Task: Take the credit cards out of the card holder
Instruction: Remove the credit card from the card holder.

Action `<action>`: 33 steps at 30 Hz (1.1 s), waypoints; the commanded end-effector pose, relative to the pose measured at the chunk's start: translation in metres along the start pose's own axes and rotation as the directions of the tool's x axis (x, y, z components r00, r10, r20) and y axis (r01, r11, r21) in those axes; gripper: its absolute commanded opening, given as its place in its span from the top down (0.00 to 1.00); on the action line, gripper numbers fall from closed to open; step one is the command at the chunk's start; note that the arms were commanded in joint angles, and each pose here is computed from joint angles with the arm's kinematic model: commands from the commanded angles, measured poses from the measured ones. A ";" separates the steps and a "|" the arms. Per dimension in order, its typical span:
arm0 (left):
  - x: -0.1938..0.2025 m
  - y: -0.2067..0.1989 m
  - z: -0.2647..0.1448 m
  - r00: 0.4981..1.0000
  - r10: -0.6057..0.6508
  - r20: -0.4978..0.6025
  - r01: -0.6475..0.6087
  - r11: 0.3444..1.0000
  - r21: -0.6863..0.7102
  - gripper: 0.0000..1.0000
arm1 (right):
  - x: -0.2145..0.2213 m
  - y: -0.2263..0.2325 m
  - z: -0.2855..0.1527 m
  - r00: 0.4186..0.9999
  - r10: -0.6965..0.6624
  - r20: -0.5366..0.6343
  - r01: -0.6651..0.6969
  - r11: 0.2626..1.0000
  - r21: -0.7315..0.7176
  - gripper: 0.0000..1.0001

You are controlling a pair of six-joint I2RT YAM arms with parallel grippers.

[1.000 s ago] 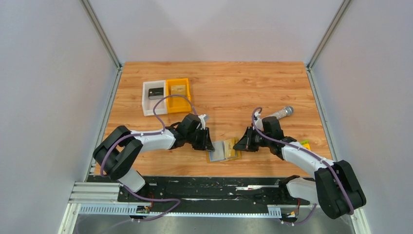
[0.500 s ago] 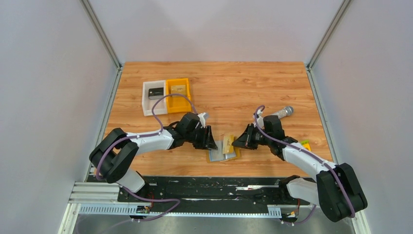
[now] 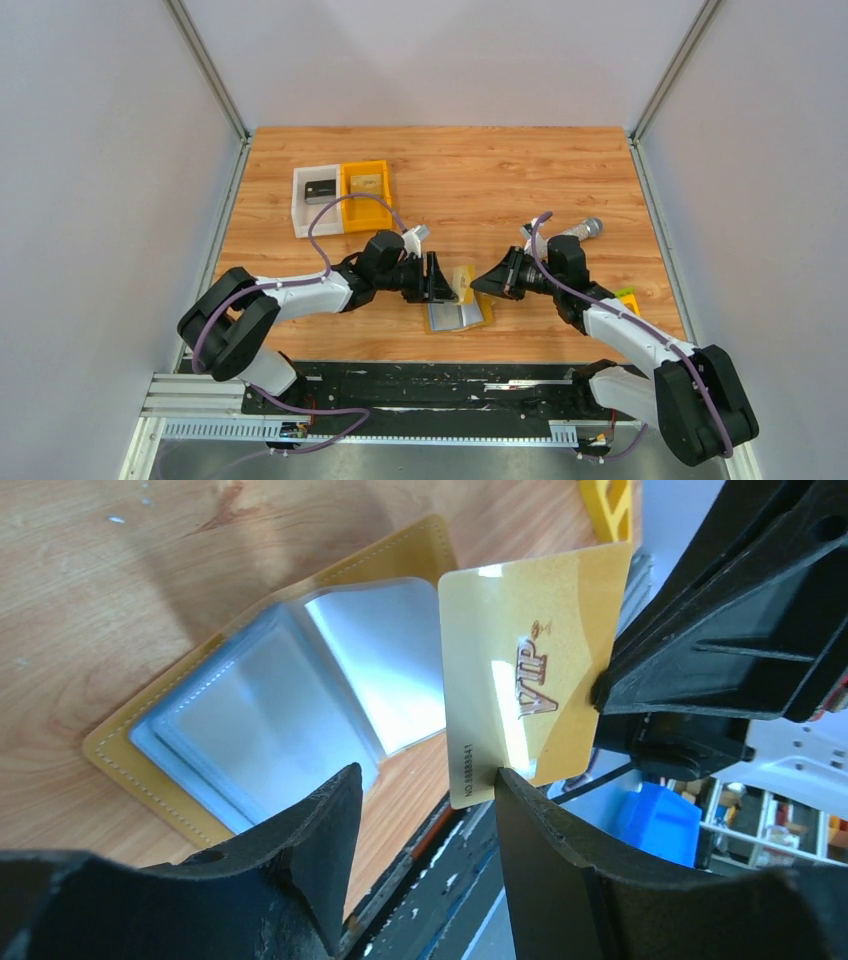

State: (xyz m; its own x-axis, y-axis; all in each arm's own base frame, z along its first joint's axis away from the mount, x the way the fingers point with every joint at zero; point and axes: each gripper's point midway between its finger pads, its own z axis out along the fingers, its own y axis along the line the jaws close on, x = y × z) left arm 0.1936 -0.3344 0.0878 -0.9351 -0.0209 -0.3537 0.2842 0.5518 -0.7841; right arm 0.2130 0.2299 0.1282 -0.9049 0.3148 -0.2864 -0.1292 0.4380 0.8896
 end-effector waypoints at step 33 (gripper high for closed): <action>0.001 -0.059 -0.054 0.969 0.248 0.015 -0.244 0.937 0.249 1.00 | -0.025 0.052 -0.001 0.886 -0.419 -0.198 0.353 0.887 -0.297 0.59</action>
State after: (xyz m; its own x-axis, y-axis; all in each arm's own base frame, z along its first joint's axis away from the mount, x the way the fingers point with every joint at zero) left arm 0.1732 -0.3229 0.1551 -0.8591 0.0231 -0.5113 0.4851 0.3551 -0.7991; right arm 0.2372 0.2386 0.1776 -0.8530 0.0240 -0.5213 -0.4829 0.3423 0.8060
